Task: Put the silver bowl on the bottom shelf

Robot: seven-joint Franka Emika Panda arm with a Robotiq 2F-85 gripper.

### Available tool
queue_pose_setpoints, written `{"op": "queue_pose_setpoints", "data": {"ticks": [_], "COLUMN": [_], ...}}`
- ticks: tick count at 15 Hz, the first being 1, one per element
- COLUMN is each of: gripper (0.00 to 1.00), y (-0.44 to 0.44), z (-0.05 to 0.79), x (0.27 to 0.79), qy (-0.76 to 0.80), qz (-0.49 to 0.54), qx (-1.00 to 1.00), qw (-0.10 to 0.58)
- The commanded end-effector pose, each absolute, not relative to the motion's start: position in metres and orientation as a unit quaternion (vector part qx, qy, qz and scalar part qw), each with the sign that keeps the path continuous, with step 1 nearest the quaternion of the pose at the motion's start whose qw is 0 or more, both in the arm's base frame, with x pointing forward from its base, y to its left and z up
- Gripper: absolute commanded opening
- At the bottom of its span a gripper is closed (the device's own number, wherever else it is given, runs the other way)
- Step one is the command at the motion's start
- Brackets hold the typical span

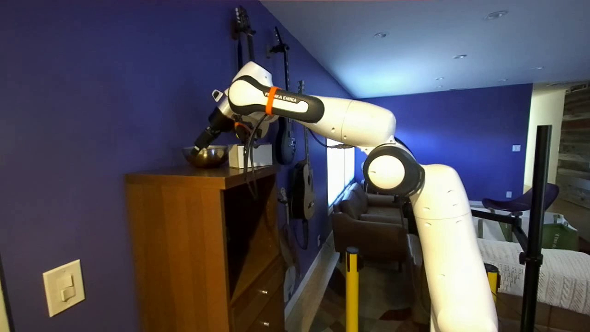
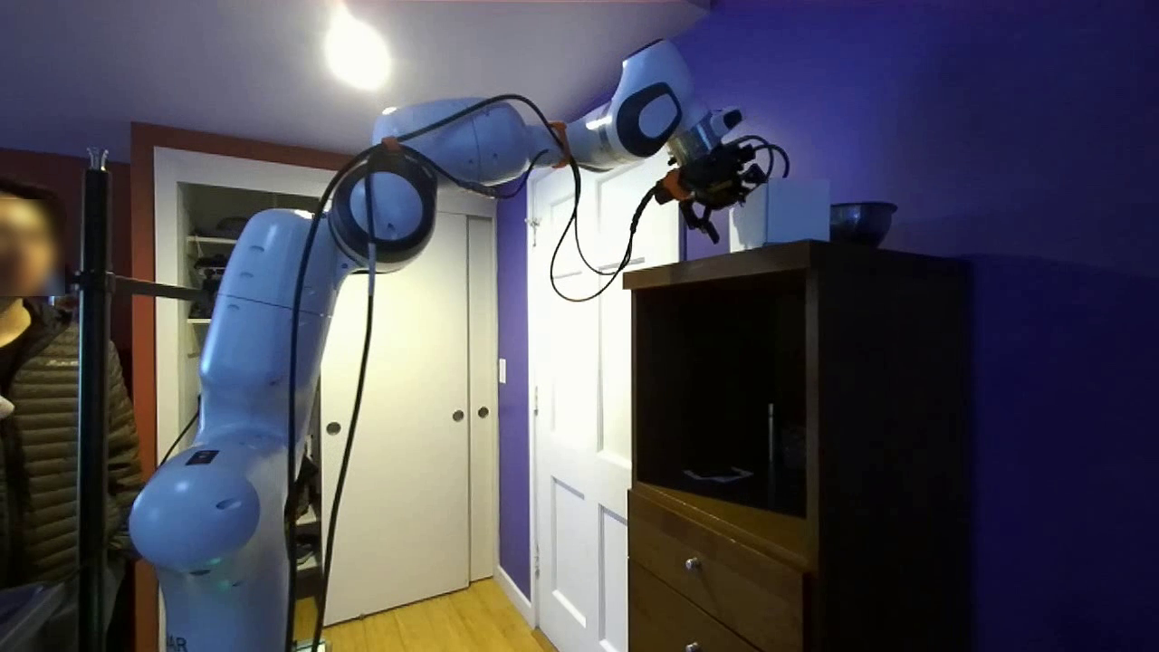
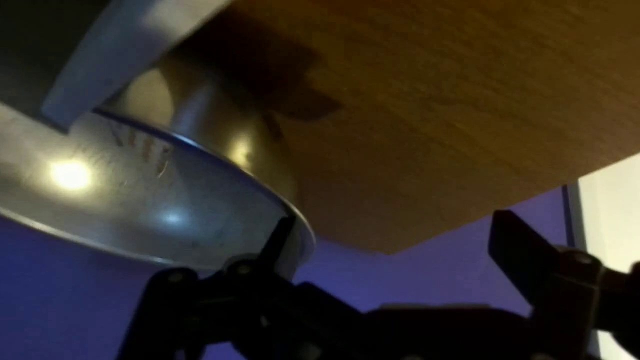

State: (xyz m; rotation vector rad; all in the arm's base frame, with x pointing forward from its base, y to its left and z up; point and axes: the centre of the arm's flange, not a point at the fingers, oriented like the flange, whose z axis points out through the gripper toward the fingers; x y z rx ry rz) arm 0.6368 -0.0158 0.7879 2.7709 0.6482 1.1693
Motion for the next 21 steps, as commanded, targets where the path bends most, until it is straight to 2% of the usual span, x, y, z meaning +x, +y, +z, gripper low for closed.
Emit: {"op": "queue_pose_setpoints", "data": {"ticks": [1,7,13,15,17,21], "gripper": [1.0,1.0,0.99,0.74,0.62,0.32], "y": [-0.016,-0.016,-0.021,-0.025,-0.029,-0.038], "z": [0.782,0.807,0.783,0.771,0.764,0.76], "x": [0.642,0.636,0.651,0.657,0.661,0.664], "qy": [0.213,0.195,0.21,0.212,0.21,0.203], "qz": [0.375,0.418,0.356,0.345,0.34,0.334], "qx": [0.902,0.884,0.904,0.906,0.908,0.91], "qw": [0.032,0.081,0.115,0.124,0.129,0.141]}}
